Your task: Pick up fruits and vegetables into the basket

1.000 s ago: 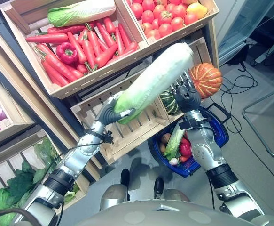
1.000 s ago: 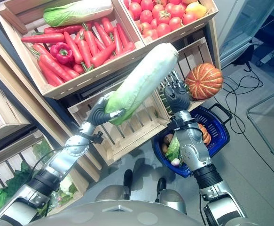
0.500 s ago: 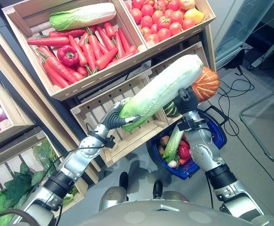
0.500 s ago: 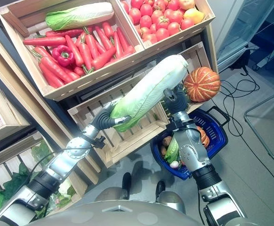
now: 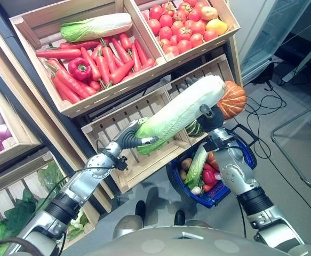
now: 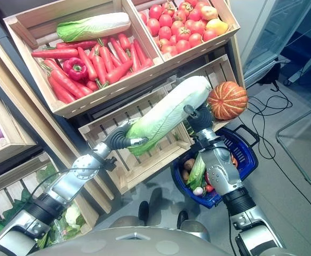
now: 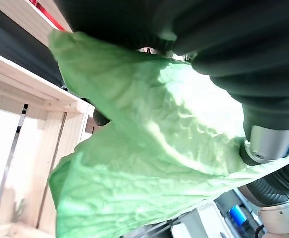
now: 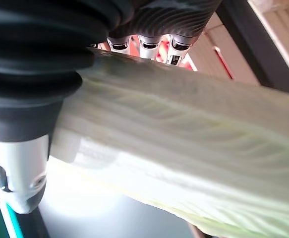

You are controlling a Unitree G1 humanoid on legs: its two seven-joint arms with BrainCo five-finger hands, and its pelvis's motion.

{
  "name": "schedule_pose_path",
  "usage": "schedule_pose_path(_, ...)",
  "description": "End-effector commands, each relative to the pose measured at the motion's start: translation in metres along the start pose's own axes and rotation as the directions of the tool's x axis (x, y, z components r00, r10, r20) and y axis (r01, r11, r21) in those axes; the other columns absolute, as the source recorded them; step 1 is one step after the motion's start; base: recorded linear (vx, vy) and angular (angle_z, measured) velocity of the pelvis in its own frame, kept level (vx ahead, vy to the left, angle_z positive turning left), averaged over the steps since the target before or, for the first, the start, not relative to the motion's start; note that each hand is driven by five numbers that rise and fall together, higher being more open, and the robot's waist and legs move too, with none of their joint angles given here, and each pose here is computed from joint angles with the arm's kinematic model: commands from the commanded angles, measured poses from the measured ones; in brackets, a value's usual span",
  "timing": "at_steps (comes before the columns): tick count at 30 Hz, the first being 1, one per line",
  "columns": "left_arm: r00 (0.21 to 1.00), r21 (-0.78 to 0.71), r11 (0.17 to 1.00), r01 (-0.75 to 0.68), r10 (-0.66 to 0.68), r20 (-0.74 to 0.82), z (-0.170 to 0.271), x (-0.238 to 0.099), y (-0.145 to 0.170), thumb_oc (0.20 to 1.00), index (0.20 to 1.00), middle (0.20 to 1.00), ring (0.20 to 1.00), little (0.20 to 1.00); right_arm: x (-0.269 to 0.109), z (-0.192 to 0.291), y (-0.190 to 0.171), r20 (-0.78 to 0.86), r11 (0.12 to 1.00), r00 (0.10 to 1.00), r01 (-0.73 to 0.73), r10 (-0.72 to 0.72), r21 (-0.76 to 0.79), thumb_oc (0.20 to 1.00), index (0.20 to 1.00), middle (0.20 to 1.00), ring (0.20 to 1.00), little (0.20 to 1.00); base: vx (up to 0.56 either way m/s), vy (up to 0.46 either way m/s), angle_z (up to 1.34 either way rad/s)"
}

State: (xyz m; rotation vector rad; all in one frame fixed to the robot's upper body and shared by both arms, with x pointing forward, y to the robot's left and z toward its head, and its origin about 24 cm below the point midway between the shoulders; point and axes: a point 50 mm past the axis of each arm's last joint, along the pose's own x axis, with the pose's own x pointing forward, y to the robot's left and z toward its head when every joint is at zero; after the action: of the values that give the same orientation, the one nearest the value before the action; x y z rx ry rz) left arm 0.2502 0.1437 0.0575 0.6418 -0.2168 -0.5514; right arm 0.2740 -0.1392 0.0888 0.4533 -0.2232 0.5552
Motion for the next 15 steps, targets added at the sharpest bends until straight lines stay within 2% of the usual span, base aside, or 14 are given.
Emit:
schedule_pose_path(1, 0.997, 0.045, 0.999, 0.015, -0.018, 0.078, 0.0143, 0.0075, 0.0105, 0.200, 0.200, 0.200, 0.200, 0.200, 0.0080, 0.0091, 0.0111, 0.048, 0.991, 0.990, -0.134, 0.134, -0.007, 1.000, 1.000, 1.000, 1.000, 1.000, 0.00, 0.000, 0.00)
schedule_pose_path(2, 0.997, 0.044, 0.999, 0.019, -0.023, 0.073, 0.0134, 0.0072, 0.0107, 0.200, 0.200, 0.200, 0.200, 0.200, 0.0073, 0.0085, 0.0103, 0.047, 0.991, 0.990, -0.137, 0.137, -0.003, 0.871, 0.871, 0.871, 0.871, 0.871, 0.00, 0.000, 0.00)
schedule_pose_path(3, 0.997, 0.043, 0.999, 0.024, -0.027, 0.069, 0.0127, 0.0072, 0.0107, 0.200, 0.200, 0.200, 0.200, 0.200, 0.0074, 0.0091, 0.0094, 0.048, 0.990, 0.989, -0.139, 0.139, 0.001, 0.639, 0.639, 0.639, 0.639, 0.639, 0.00, 0.000, 0.00)
schedule_pose_path(4, 0.997, 0.044, 0.999, 0.025, -0.028, 0.069, 0.0126, 0.0073, 0.0104, 0.200, 0.200, 0.200, 0.200, 0.200, 0.0075, 0.0091, 0.0092, 0.048, 0.990, 0.989, -0.139, 0.139, 0.002, 0.567, 0.567, 0.567, 0.567, 0.567, 0.00, 0.000, 0.00)
schedule_pose_path(5, 0.997, 0.045, 0.999, 0.026, -0.029, 0.068, 0.0121, 0.0071, 0.0104, 0.200, 0.200, 0.200, 0.200, 0.200, 0.0076, 0.0089, 0.0088, 0.050, 0.990, 0.989, -0.142, 0.141, 0.007, 0.325, 0.325, 0.325, 0.325, 0.325, 0.00, 0.000, 0.00)
schedule_pose_path(6, 0.997, 0.044, 0.999, 0.027, -0.030, 0.066, 0.0117, 0.0070, 0.0108, 0.200, 0.200, 0.200, 0.200, 0.200, 0.0075, 0.0084, 0.0086, 0.049, 0.989, 0.988, -0.146, 0.145, 0.013, 0.200, 0.200, 0.200, 0.200, 0.200, 0.00, 0.000, 0.00)
schedule_pose_path(15, 0.998, 0.083, 0.996, 0.016, -0.021, 0.059, 0.0102, 0.0052, 0.0110, 0.200, 0.200, 0.200, 0.200, 0.200, 0.0034, 0.0025, 0.0100, 0.042, 0.990, 0.990, -0.134, 0.133, 0.036, 0.200, 0.200, 0.200, 0.200, 0.200, 0.00, 0.000, -0.01)
